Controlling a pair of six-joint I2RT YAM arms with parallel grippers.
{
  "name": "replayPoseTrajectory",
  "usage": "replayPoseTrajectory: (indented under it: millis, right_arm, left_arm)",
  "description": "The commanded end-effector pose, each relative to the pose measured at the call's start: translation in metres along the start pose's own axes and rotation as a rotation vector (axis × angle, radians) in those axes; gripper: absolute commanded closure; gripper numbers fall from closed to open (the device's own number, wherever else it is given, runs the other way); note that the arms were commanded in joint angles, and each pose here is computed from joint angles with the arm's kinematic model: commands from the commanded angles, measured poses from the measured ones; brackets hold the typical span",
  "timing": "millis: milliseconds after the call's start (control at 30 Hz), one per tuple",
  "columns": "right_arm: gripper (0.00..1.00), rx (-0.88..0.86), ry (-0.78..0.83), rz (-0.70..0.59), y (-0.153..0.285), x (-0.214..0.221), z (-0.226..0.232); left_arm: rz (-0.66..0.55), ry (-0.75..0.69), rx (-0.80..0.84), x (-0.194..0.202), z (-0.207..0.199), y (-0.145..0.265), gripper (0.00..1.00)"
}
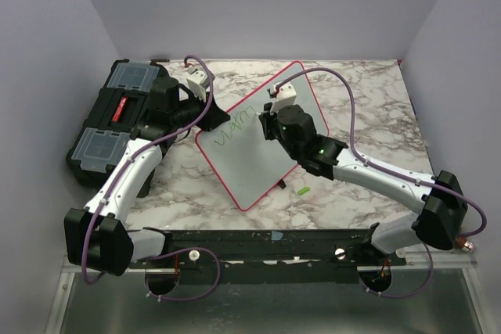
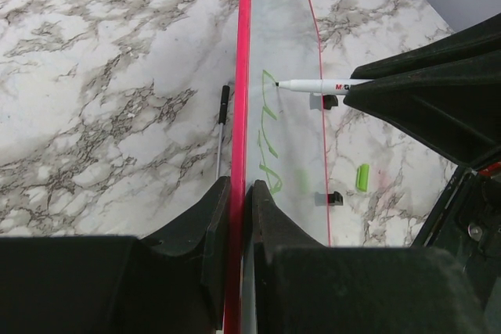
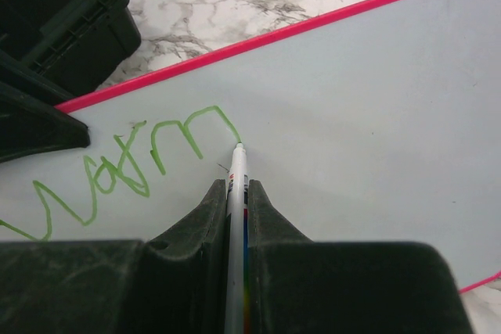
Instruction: Write a sentence on the whiteboard
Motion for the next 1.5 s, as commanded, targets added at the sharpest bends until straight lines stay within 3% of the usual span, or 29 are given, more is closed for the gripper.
replayPoseTrajectory:
  millis: [0,367,1467]
  right_arm:
    - [0.99,0.012,-0.012,0.038,0.013,0.005,-0.008]
    - [0.99,-0.012,-0.069,-0.062,0.027,-0.042,-0.011]
    - [0.99,-0.087,-0.144,-0.022,-0.014,-0.028,-0.01]
  left_arm:
    - [-0.053,-0.09,0.001,-0.014,-0.006,0.005,1.0]
    - [-0.061,-0.077,-0.004,-0.015,-0.006,0.005,1.0]
    - [-0.039,-0.079,-0.008,-0.013,-0.006,0.002,1.0]
Point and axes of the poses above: each gripper's point midway between its finger pads, its own y axis back along the fingers, its own z axis along the line the jaws close on, x = y × z, the point moved 2 cm from there along y, back along the fingers, and after that the axes turned 5 degrees about y, right-handed, at the moved point
